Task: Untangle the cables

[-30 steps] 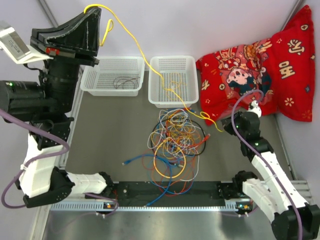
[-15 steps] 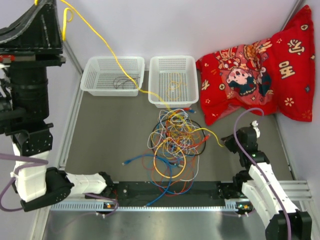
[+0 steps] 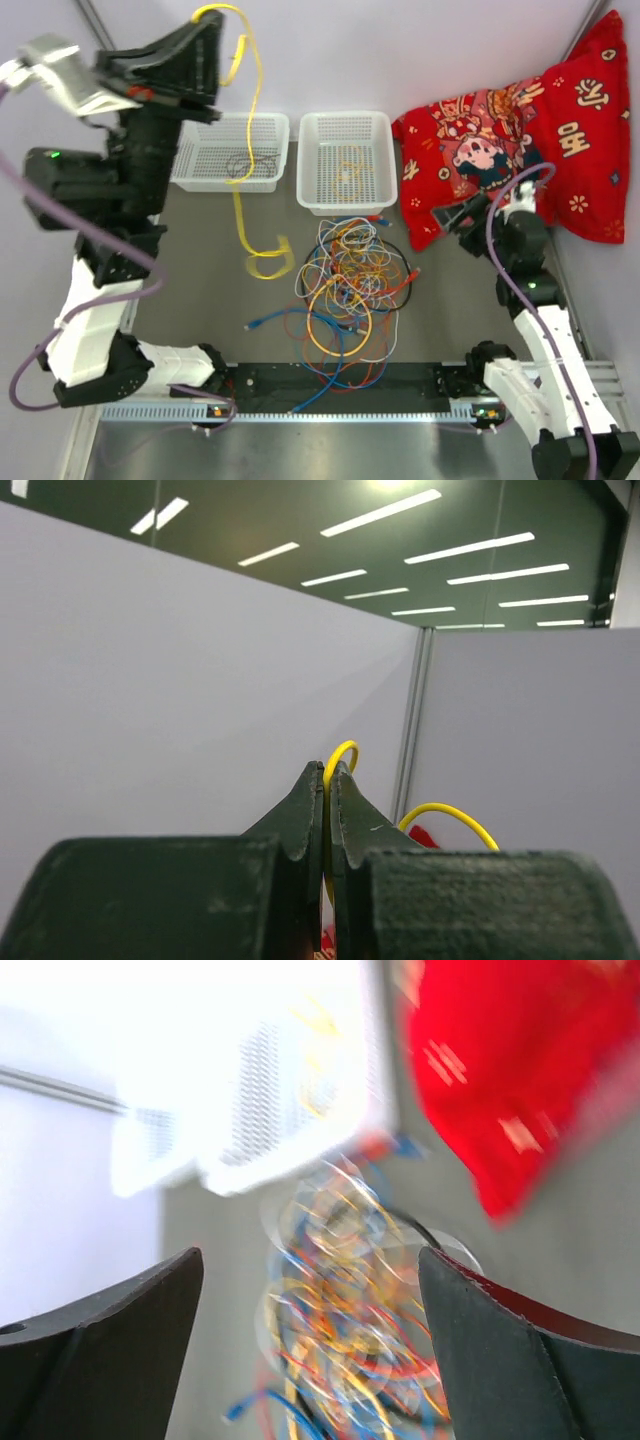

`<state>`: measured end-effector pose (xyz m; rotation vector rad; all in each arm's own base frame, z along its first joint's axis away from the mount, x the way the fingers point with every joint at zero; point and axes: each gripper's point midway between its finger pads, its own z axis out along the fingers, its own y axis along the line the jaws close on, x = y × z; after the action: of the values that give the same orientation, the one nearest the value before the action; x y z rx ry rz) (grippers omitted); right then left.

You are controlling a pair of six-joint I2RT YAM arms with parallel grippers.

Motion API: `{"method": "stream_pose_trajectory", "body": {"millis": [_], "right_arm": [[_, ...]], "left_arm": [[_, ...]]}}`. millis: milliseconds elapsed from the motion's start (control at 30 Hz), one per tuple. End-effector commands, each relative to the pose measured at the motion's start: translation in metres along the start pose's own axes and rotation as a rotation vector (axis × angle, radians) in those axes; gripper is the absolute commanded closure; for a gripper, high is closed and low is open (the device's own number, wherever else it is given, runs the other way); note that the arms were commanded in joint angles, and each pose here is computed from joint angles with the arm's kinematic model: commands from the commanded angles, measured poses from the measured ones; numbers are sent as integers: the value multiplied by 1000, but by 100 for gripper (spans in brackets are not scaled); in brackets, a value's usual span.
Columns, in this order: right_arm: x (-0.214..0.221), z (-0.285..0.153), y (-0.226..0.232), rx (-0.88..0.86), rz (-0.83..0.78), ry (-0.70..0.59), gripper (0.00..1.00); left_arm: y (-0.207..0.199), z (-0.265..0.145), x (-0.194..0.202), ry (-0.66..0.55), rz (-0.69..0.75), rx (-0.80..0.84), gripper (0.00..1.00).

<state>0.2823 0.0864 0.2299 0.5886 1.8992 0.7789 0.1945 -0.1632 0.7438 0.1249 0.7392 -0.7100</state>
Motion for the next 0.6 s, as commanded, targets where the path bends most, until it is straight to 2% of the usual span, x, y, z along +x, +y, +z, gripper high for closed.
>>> {"method": "stream_pose_trajectory", "body": {"millis": [0,200,333,567], "right_arm": [[-47,-23,69,-170,-115,-99,11],[-54,-47,145,-474,-117,-98,12],[-32,-61,191,-647,-201,-36,13],[-7,-64,221,-728,-359,-32,13]], "left_arm": [[-12,8,39,81,-47,41,100],[-21,15,66,126,-89,70,100],[-30,18,78,146,-126,99,100],[-50,21,99,211,-223,170,100]]}}
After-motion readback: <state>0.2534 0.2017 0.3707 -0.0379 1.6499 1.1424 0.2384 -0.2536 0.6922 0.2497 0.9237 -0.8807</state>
